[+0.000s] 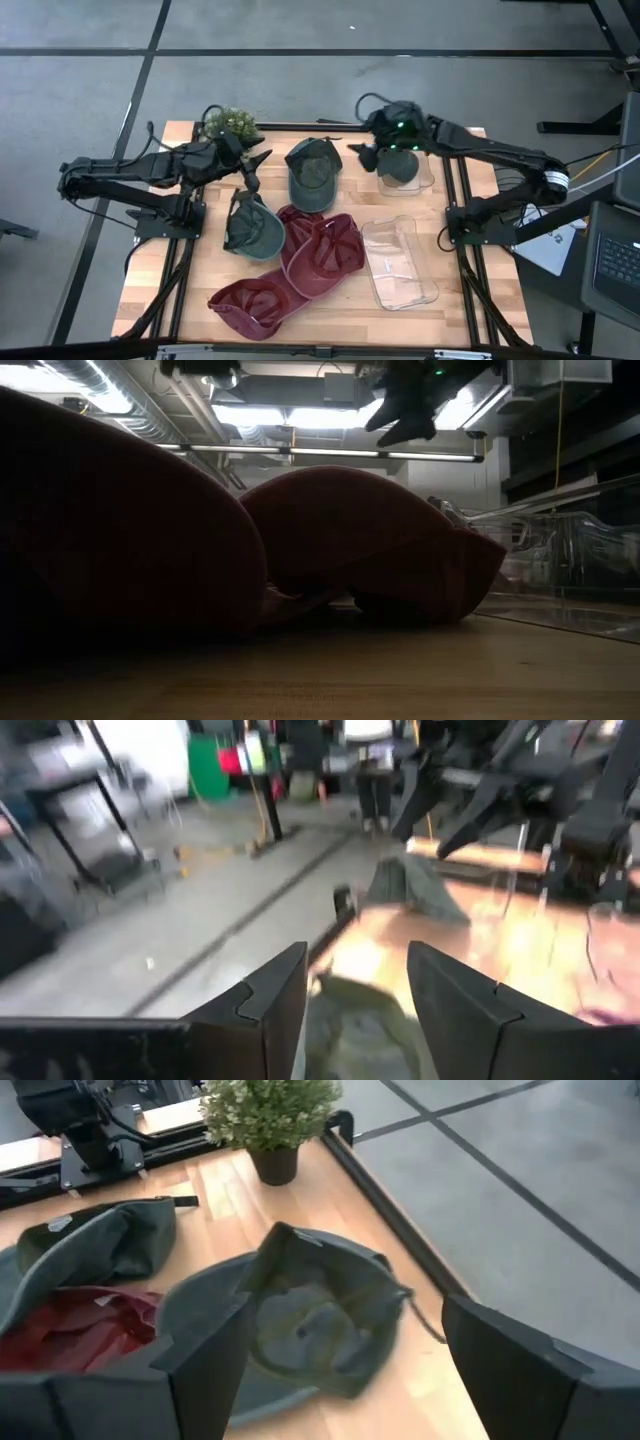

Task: Pick & Place hat
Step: Put the right gray cap into the top transparent bin

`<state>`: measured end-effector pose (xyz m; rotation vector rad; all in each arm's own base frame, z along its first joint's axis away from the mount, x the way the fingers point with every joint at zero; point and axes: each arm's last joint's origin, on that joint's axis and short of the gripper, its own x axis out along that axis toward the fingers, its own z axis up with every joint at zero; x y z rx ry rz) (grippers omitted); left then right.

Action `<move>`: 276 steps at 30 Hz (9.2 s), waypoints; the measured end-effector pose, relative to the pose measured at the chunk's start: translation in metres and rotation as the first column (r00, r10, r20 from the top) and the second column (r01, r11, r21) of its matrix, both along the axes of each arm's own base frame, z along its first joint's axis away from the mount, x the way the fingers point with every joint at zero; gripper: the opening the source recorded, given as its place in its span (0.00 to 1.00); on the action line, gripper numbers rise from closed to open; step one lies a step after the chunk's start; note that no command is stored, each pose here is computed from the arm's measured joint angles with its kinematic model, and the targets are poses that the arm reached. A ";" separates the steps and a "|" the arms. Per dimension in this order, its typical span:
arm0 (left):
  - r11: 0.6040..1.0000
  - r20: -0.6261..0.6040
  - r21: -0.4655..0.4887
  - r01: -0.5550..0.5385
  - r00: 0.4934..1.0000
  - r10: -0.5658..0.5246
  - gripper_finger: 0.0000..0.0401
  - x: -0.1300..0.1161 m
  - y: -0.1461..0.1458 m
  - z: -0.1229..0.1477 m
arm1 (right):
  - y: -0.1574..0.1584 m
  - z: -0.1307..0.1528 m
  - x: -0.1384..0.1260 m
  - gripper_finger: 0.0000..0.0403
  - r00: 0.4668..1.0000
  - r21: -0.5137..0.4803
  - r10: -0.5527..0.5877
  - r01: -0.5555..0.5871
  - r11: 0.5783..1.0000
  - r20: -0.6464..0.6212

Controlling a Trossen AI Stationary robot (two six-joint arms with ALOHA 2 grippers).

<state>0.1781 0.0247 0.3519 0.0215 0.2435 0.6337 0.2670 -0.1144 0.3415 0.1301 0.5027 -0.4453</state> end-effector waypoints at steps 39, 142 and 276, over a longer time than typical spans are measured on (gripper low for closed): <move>0.995 -0.573 -0.061 -0.075 0.819 0.027 0.42 0.114 0.121 -0.165 | 0.035 -0.024 0.033 0.79 0.999 0.129 0.022 -0.018 0.992 -0.036; 0.978 0.644 0.199 0.069 0.742 -0.184 0.01 0.048 0.046 0.045 | 0.065 0.054 0.054 0.79 0.623 -0.557 0.623 -0.336 0.759 0.473; 0.780 -0.388 0.610 -0.140 0.806 0.448 0.46 0.170 0.027 -0.043 | -0.029 -0.005 0.069 0.01 0.678 0.571 -0.408 -0.019 0.821 0.611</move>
